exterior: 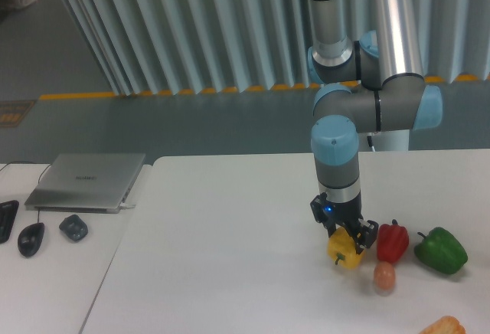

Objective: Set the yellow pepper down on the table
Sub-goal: 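Open the gripper and lift it off the yellow pepper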

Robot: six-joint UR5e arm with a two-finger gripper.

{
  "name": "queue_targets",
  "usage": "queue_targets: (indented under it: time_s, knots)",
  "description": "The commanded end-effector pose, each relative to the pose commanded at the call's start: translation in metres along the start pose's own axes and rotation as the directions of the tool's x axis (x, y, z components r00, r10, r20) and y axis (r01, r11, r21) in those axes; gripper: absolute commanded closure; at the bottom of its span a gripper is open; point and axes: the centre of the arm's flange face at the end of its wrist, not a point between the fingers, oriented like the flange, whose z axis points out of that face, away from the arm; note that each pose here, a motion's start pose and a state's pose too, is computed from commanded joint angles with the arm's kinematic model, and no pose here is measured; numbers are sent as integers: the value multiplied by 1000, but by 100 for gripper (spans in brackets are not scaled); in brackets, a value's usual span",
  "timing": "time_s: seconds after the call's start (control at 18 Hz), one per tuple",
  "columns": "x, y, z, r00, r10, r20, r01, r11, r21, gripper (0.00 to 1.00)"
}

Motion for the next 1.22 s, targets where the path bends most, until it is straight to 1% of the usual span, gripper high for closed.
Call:
queue_targets:
  time_s: [0.06, 0.11, 0.17, 0.28, 0.39, 0.5, 0.56, 0.61, 0.67, 0.72, 0.83, 0.89, 0.94, 1.0, 1.11, 1.22]
  knots:
    - [0, 0, 1, 1000, -1, -1, 1, 1000, -1, 31]
    - [0, 0, 1, 1000, -3, -2, 3, 1000, -2, 23]
    - [0, 0, 0, 1000, -3, 0, 3, 1000, 0, 0]
    - [-2, 0, 0, 1000, -3, 3, 3, 1000, -4, 0]
    - [-4, -1, -8, 1000, 0, 16, 0, 1000, 7, 0]
    - [-11, -1, -25, 998, 2, 57, -3, 1000, 22, 0]
    - [-21, -3, -46, 992, 31, 119, -31, 999, 4, 0]
    - [-23, 1, -52, 986, 99, 133, -96, 995, -34, 0]
    - [-21, 8, -61, 971, 205, 120, -198, 978, -67, 0]
    - [-21, 12, -61, 961, 251, 115, -243, 966, -85, 0]
    - [-22, 14, -61, 949, 296, 111, -287, 954, -91, 0]
    - [-22, 19, -71, 944, 306, 120, -297, 951, -85, 0]
    - [-24, 21, -74, 938, 326, 116, -318, 944, -86, 0]
    - [-27, 24, -77, 927, 357, 116, -349, 933, -88, 0]
    - [-28, 27, -83, 893, 434, 118, -424, 900, -97, 0]
    - [-33, 32, -85, 871, 479, 113, -469, 877, -103, 0]
